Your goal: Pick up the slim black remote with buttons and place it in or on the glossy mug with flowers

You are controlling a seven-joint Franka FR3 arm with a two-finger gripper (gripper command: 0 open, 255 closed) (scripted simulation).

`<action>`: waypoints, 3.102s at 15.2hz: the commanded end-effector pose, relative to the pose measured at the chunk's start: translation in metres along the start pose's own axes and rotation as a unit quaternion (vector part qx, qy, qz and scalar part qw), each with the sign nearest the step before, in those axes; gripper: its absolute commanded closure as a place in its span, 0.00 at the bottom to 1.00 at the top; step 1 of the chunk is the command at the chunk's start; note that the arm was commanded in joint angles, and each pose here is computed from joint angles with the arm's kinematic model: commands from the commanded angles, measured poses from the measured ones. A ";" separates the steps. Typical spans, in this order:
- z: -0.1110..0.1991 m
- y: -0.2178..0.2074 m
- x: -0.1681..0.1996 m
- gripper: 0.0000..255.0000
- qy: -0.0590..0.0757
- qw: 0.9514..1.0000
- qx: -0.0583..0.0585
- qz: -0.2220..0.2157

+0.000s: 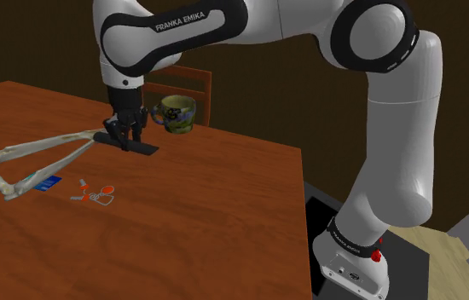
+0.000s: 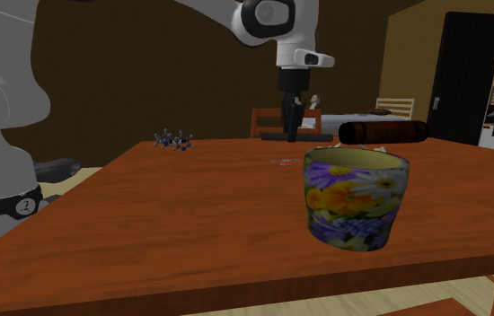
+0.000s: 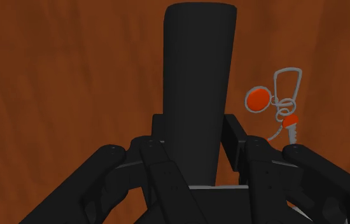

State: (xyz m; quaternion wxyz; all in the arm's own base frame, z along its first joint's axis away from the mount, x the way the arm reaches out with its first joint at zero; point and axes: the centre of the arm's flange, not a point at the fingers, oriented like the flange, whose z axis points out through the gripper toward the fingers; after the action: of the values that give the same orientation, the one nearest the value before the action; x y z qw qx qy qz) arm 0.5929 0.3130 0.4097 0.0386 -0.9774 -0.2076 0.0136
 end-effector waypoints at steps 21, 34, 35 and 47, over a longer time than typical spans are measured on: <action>-0.100 0.031 0.001 1.00 0.000 1.000 0.000 0.000; -0.108 0.203 0.010 1.00 0.000 1.000 0.000 0.000; -0.109 0.216 0.010 1.00 0.000 1.000 0.000 0.000; -0.075 0.286 0.014 1.00 0.000 1.000 0.000 0.000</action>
State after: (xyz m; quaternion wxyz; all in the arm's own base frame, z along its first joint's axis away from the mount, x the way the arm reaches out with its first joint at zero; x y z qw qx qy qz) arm 0.7251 0.0527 0.4669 0.0386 -0.9774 -0.2075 0.0140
